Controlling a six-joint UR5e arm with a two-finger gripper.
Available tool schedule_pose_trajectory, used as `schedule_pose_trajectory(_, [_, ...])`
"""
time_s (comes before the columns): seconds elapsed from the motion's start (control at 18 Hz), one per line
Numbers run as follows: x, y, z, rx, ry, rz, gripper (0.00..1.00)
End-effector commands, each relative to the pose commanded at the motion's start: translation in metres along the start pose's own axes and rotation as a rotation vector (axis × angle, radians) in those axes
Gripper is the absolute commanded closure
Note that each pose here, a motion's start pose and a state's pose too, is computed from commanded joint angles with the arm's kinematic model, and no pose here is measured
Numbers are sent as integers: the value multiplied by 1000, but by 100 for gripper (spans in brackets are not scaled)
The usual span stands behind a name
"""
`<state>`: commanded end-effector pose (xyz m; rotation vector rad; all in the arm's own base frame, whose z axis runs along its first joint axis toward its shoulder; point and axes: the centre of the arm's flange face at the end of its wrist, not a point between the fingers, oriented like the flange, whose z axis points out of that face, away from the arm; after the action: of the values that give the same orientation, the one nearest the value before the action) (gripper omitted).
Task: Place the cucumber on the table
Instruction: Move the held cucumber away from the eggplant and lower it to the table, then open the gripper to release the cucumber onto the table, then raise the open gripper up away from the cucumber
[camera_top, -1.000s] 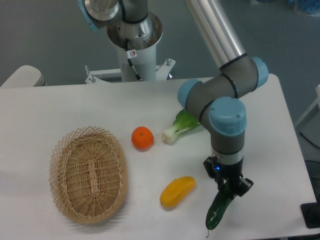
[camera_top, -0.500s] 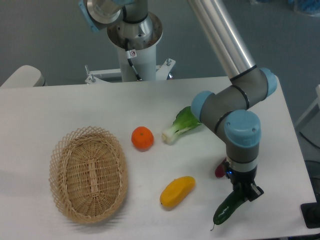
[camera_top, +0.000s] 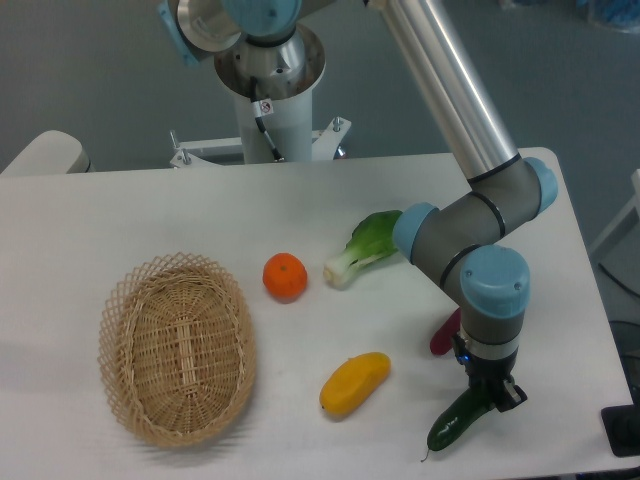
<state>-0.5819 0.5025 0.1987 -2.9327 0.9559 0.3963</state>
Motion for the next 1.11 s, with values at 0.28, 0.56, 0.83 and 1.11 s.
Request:
schedule_pose_trajectory(0.28, [0, -1, -3, 0, -3, -5, 0])
schedule_pose_trajectory(0.56, [-5, 0, -31, 4, -42, -81, 0])
schedule_pose_trajectory(0.83, [-11, 2, -103, -10, -121, -100, 0])
schedule_pose_trajectory(1.11, [13, 4, -183, -6, -31, -99, 0])
